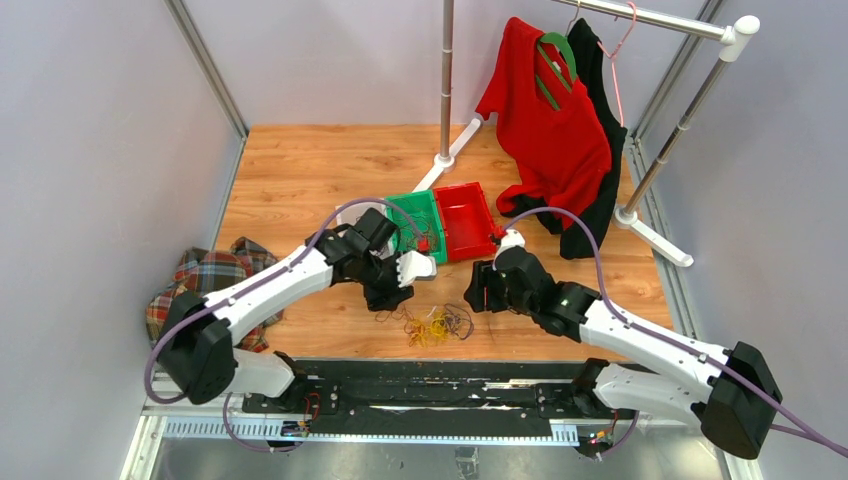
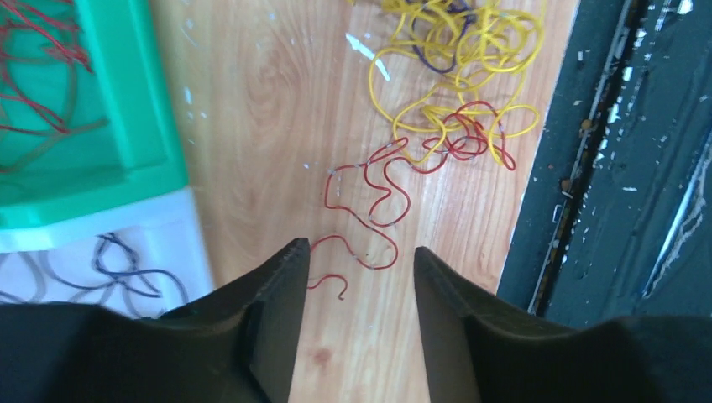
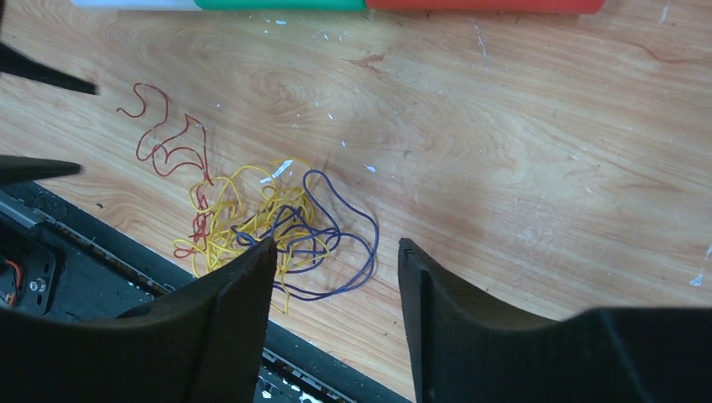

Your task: Untangle the cables

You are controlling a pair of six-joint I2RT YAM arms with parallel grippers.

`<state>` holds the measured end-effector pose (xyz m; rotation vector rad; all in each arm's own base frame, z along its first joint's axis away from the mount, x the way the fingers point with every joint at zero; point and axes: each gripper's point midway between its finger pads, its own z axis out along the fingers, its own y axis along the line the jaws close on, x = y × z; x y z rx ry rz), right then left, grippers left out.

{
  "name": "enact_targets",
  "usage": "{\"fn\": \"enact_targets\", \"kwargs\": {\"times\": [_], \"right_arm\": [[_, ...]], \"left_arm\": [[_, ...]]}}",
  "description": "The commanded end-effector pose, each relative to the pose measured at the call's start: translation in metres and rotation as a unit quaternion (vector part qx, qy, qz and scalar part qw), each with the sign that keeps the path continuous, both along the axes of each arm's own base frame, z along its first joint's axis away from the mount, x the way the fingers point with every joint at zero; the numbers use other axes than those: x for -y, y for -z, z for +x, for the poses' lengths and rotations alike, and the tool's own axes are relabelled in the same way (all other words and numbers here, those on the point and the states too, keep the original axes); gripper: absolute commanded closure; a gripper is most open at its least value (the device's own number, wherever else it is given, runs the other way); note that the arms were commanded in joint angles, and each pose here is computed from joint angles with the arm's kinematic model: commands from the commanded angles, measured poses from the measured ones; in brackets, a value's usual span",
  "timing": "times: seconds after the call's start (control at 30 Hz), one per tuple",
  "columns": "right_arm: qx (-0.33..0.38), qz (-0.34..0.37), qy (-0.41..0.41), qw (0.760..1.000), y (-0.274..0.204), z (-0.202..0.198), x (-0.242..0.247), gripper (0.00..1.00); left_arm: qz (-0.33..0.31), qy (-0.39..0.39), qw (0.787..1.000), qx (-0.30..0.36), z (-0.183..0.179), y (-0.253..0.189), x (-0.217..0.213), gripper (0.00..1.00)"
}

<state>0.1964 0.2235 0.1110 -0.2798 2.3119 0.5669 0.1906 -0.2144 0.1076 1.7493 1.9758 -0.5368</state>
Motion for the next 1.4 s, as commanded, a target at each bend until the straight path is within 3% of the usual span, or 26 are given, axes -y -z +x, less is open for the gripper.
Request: {"fn": "enact_targets", "kwargs": {"times": [0.0,0.27,0.4,0.47,0.67,0.73,1.0,1.13,1.23,1.37], "right_arm": [[0.013,0.006,-0.006,1.0,-0.018,0.001,-0.004,0.42],[0.011,0.003,0.004,1.0,-0.021,0.0,0.0,0.41],[0.016,0.005,0.009,1.0,-0.023,0.0,0.003,0.44],[0.017,0.005,0.009,1.0,-0.023,0.0,0.004,0.45],[0.017,0.004,0.008,1.0,-0.022,0.001,0.003,0.49],[0.018,0.005,0.007,1.0,-0.023,0.001,0.001,0.5],[0.033,0.021,-0.004,0.999,-0.033,0.008,-0.009,0.5],[0.035,0.023,-0.01,0.999,-0.034,0.008,-0.012,0.5],[0.034,0.023,-0.011,0.999,-0.033,0.005,-0.012,0.47],[0.036,0.026,-0.006,0.999,-0.031,0.002,-0.008,0.42]], "left_arm": [[0.019,-0.013,1.0,-0.001,0.01,0.031,0.003,0.42],[0.051,-0.02,0.998,-0.007,0.021,0.078,0.002,0.4],[0.056,-0.021,0.998,-0.009,0.024,0.089,0.003,0.45],[0.058,-0.017,0.998,-0.004,0.026,0.09,0.003,0.53],[0.05,-0.004,0.999,-0.01,0.018,0.077,0.003,0.94],[0.044,0.003,0.999,-0.013,0.014,0.058,0.003,0.99],[-0.022,0.026,0.999,0.018,-0.007,-0.028,0.002,1.0],[-0.037,0.038,0.998,0.018,-0.015,-0.03,0.001,0.99],[-0.011,0.038,0.999,-0.004,-0.015,-0.006,-0.001,0.9],[0.009,0.028,1.0,-0.007,-0.002,0.025,0.003,0.67]]}}
